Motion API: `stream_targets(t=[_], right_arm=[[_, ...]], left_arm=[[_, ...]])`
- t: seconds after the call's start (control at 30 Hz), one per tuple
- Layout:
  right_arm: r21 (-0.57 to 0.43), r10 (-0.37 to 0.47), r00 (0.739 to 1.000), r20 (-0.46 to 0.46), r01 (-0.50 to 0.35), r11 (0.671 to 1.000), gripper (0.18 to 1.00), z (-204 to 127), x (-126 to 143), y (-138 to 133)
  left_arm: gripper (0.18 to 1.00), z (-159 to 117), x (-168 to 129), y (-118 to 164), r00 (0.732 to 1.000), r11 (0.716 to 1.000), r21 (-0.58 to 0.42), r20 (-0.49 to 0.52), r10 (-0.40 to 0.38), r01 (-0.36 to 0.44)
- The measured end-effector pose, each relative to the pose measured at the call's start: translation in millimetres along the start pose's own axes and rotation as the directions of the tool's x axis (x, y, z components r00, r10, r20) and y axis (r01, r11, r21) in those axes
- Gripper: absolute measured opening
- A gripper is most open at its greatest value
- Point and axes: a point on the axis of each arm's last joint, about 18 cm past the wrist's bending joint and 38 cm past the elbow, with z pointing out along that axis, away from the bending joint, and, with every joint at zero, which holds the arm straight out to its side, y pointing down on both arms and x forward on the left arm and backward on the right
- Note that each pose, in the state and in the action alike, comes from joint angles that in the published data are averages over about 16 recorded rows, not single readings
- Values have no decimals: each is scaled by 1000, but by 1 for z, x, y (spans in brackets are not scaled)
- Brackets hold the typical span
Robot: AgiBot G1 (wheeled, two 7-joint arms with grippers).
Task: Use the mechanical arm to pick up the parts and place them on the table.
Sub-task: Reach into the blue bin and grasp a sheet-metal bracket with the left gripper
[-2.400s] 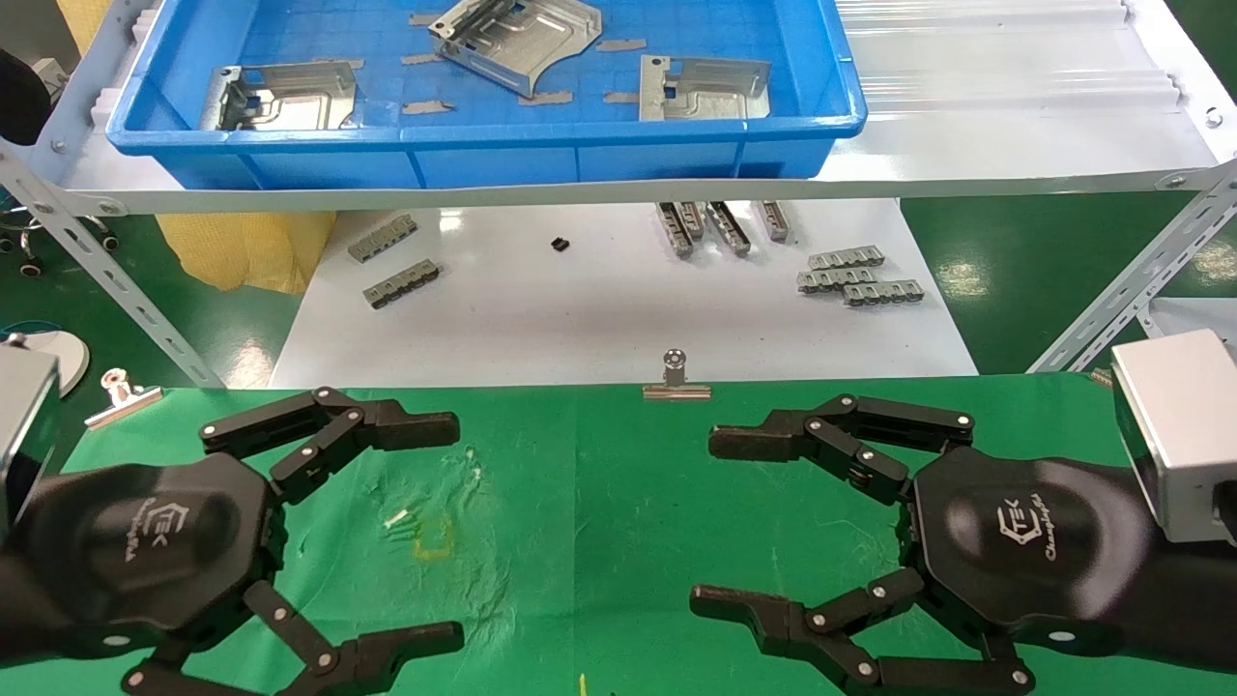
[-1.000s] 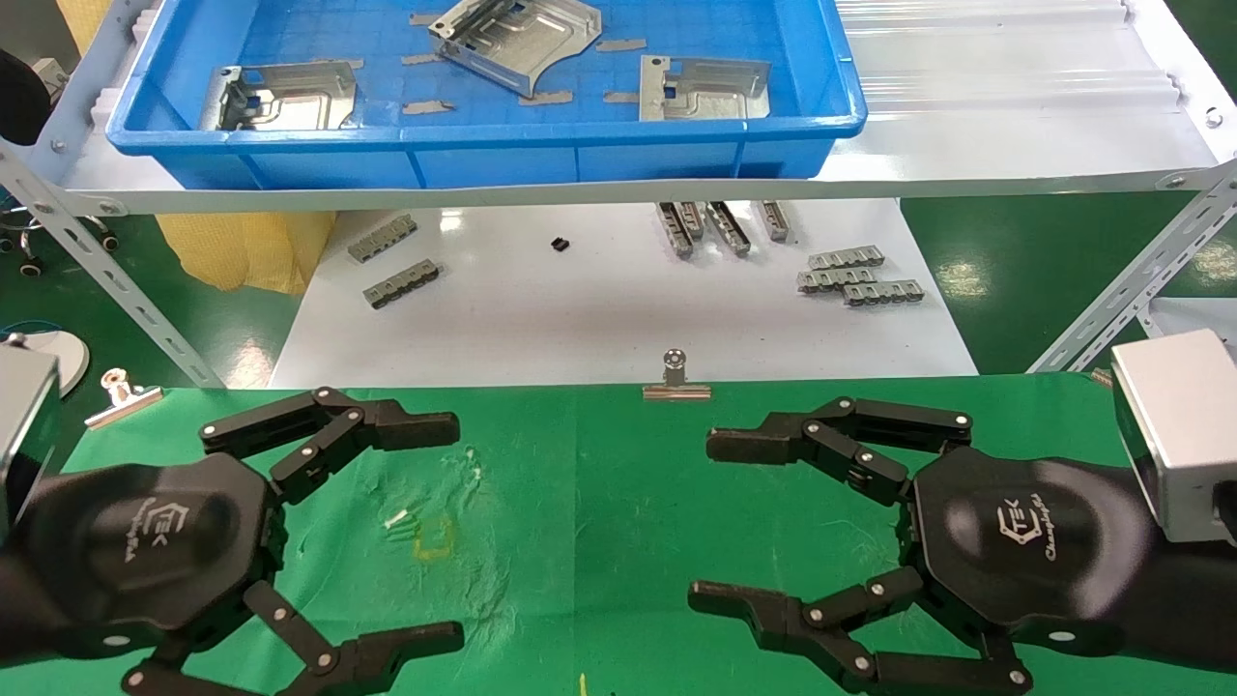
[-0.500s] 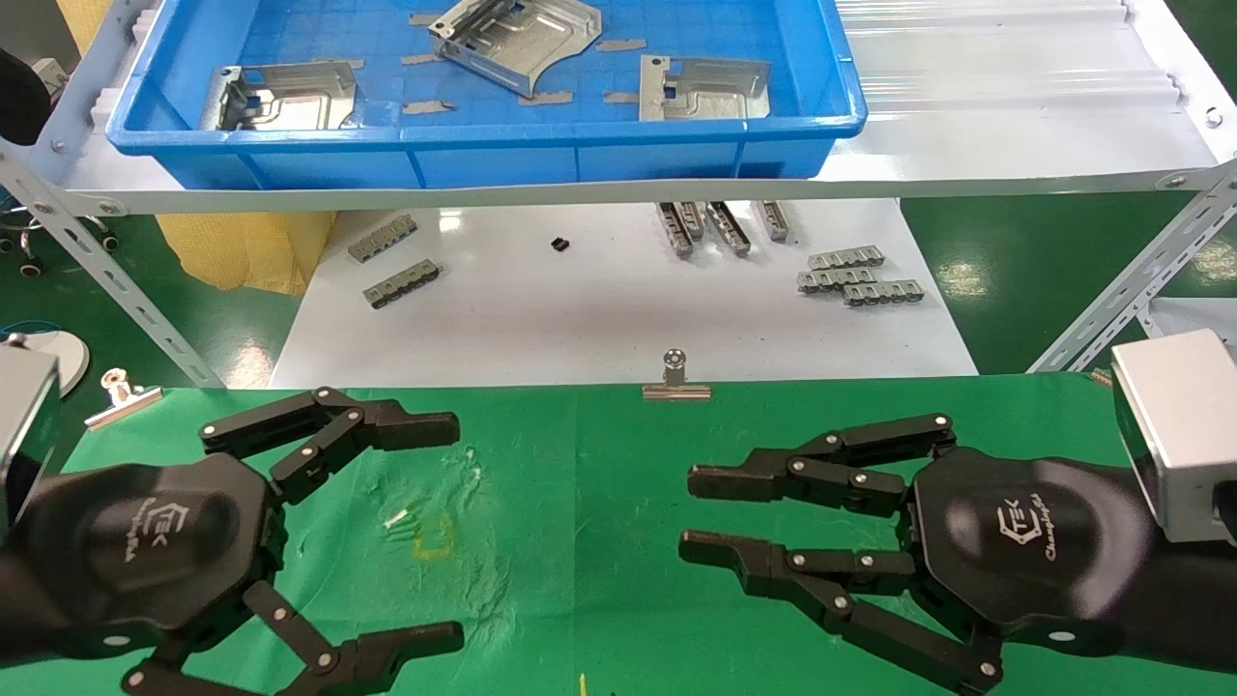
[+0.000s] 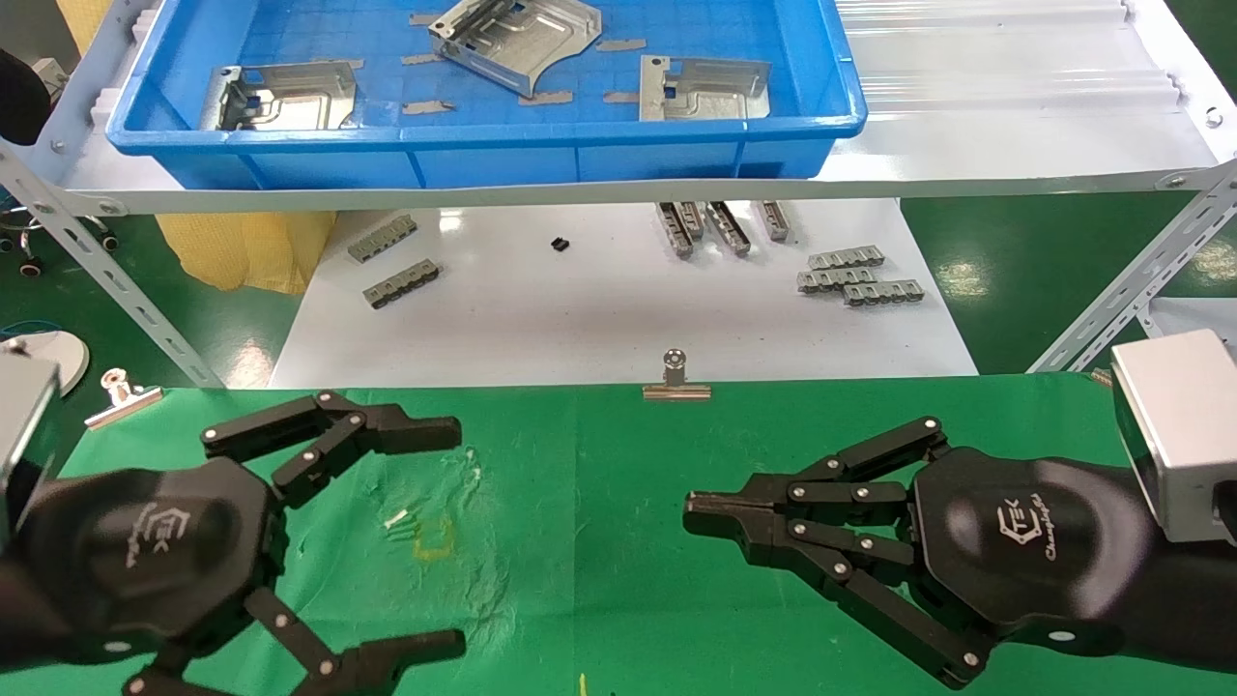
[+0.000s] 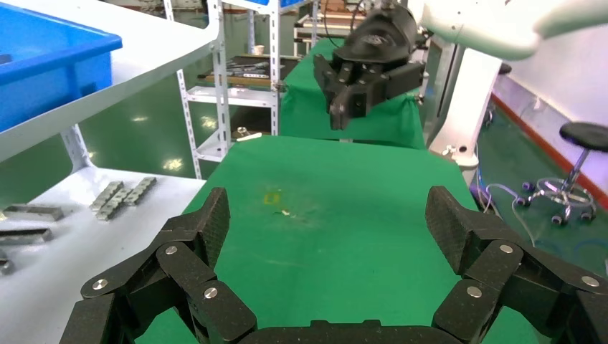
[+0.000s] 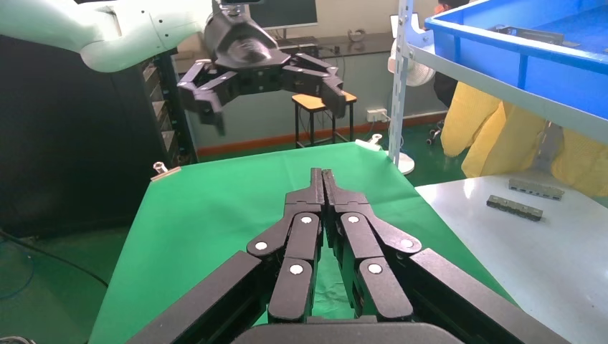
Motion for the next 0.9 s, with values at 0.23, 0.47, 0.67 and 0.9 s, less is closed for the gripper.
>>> stream_targets(t=[0.23, 0.47, 0.67, 0.9], right_arm=[[0, 0, 1000, 0, 0, 1000, 199, 0, 0, 0], [0, 0, 1000, 0, 0, 1000, 192, 0, 0, 0], [0, 0, 1000, 0, 0, 1000, 191, 0, 0, 0], [0, 0, 1000, 0, 0, 1000, 191, 0, 0, 0]], left_arm=[[1001, 7, -49, -27, 987, 998, 15, 148, 54, -57], [1001, 28, -130, -68, 942, 996, 4, 326, 83, -89], [1001, 64, -203, -94, 884, 997, -60, 462, 66, -43], [1001, 106, -263, -106, 777, 986, -164, 624, 81, 29]])
